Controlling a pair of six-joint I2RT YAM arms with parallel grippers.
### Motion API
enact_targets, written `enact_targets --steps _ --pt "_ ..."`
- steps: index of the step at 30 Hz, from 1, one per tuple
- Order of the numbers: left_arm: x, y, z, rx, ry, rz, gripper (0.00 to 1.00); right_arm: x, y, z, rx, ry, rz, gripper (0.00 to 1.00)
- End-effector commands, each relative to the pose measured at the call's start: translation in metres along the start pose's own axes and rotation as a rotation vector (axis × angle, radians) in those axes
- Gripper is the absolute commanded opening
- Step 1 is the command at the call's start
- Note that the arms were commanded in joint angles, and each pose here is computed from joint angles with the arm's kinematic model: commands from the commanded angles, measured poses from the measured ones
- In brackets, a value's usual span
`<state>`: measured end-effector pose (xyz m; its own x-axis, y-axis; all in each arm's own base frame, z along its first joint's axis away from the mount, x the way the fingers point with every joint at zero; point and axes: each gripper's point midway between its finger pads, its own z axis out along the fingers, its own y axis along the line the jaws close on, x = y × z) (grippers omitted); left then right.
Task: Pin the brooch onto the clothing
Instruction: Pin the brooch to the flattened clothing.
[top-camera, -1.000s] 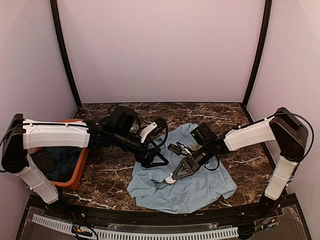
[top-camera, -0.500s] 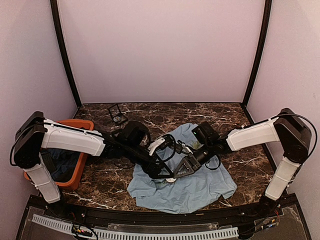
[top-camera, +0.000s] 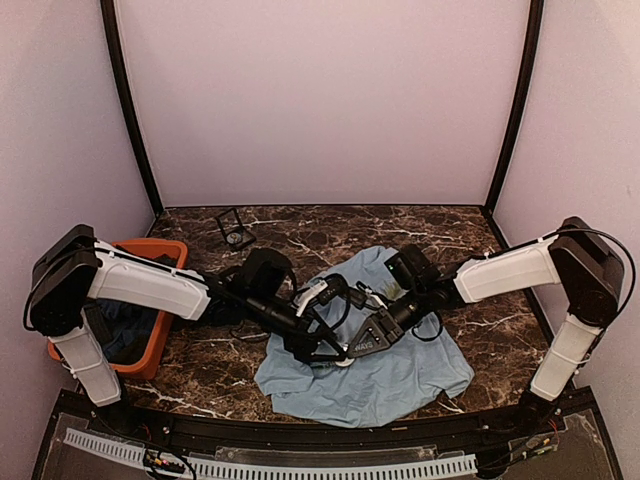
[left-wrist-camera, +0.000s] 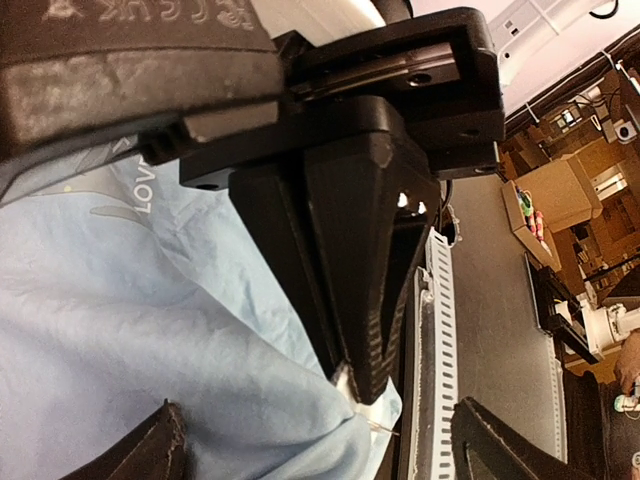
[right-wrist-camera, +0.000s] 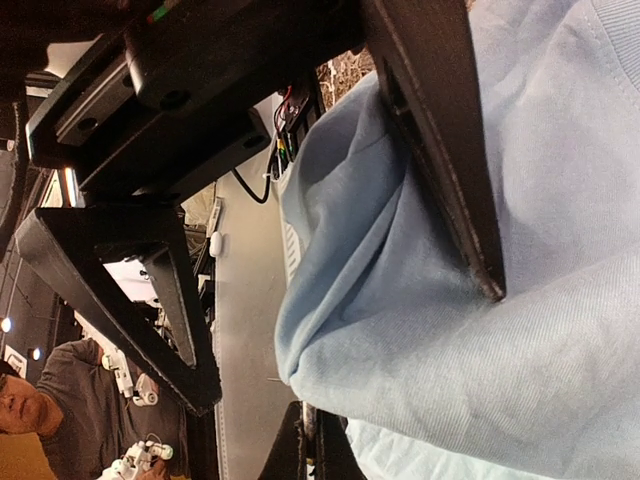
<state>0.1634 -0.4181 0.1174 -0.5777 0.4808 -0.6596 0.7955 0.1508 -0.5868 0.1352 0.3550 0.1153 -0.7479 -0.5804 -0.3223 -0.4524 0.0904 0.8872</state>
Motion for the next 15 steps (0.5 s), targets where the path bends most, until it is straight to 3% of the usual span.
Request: enact_targets --steps 1,15 --pt "0.0029 -0.0089 -0.004 0.074 -0.009 0.007 0.88 0.0039 0.0042 0.0002 -0.016 0.008 -0.03 0.0" --pt "0.0084 -0.0079 0.0006 0.15 0.018 -0.01 0.66 0.0032 0.0032 -0.0003 0.003 0.024 -0.05 0.0"
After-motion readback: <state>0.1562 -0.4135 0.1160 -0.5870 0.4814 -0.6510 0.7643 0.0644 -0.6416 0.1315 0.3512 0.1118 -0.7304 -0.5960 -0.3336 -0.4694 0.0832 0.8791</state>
